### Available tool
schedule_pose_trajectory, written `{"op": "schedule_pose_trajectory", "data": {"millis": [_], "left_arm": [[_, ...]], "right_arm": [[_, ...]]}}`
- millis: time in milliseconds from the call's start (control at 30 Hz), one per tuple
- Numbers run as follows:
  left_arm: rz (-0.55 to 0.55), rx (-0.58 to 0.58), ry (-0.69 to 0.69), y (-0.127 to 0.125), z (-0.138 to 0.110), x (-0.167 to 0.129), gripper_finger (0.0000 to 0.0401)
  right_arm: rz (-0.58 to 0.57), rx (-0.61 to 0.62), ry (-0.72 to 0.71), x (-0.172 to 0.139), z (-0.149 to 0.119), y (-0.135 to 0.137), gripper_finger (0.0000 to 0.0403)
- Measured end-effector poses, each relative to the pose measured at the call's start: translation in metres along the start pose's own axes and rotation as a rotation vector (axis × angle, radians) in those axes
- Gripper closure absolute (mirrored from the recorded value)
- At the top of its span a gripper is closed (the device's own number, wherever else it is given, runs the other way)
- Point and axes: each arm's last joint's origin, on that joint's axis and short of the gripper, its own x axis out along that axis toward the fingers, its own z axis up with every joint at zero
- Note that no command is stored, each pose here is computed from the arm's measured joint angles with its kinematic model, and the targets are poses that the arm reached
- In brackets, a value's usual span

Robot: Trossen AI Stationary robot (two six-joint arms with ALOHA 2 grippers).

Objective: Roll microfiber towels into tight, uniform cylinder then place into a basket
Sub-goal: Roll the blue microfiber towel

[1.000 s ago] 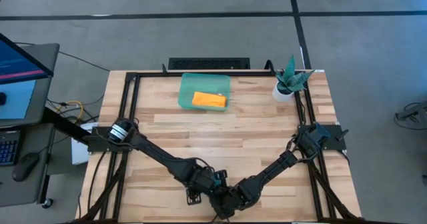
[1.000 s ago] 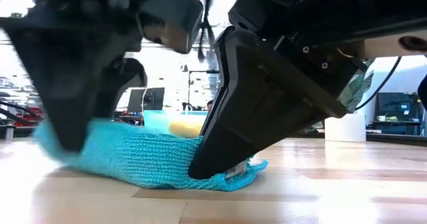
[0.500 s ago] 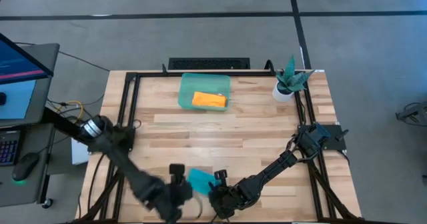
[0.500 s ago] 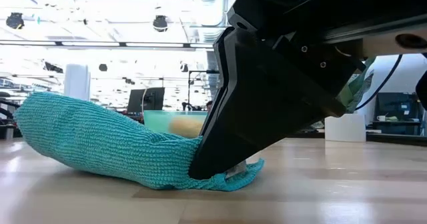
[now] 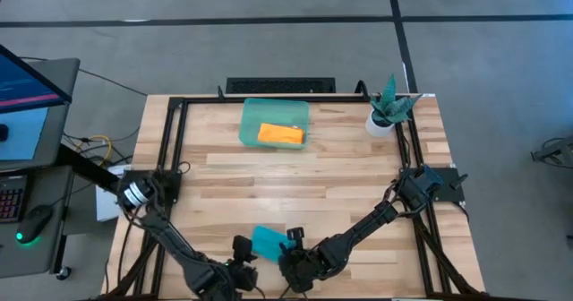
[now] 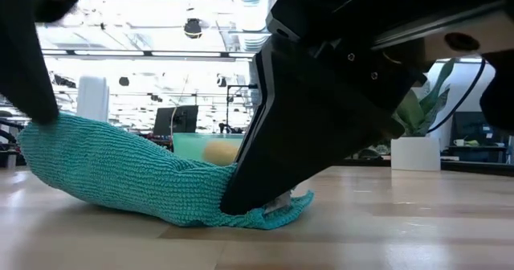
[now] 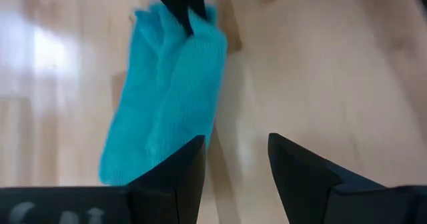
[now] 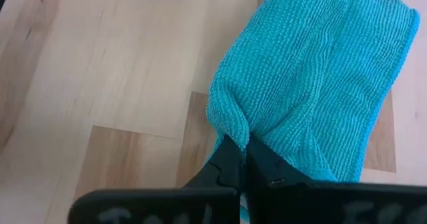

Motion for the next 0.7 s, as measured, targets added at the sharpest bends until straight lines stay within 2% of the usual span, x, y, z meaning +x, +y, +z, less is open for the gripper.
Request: {"op": "schedule_pose_trajectory", "data": {"millis": [167, 367, 567, 700], "left_arm": [[-0.012, -0.016, 0.055, 0.008, 0.002, 0.016, 0.0244], [0.081, -0.023, 0.046, 0.019, 0.004, 0.021, 0.0244], [0.132, -0.108, 0.092, 0.034, 0.004, 0.030, 0.0244], [0.076, -0.160, 0.152, 0.047, 0.008, 0.040, 0.0244]], "right_arm": [[0.006, 0.000, 0.004, 0.000, 0.000, 0.000, 0.0389], [0.008, 0.000, 0.004, 0.000, 0.000, 0.000, 0.0386], [0.010, 0.000, 0.005, 0.000, 0.000, 0.000, 0.0387], [0.029, 0.001, 0.011, 0.000, 0.000, 0.000, 0.0385]]}}
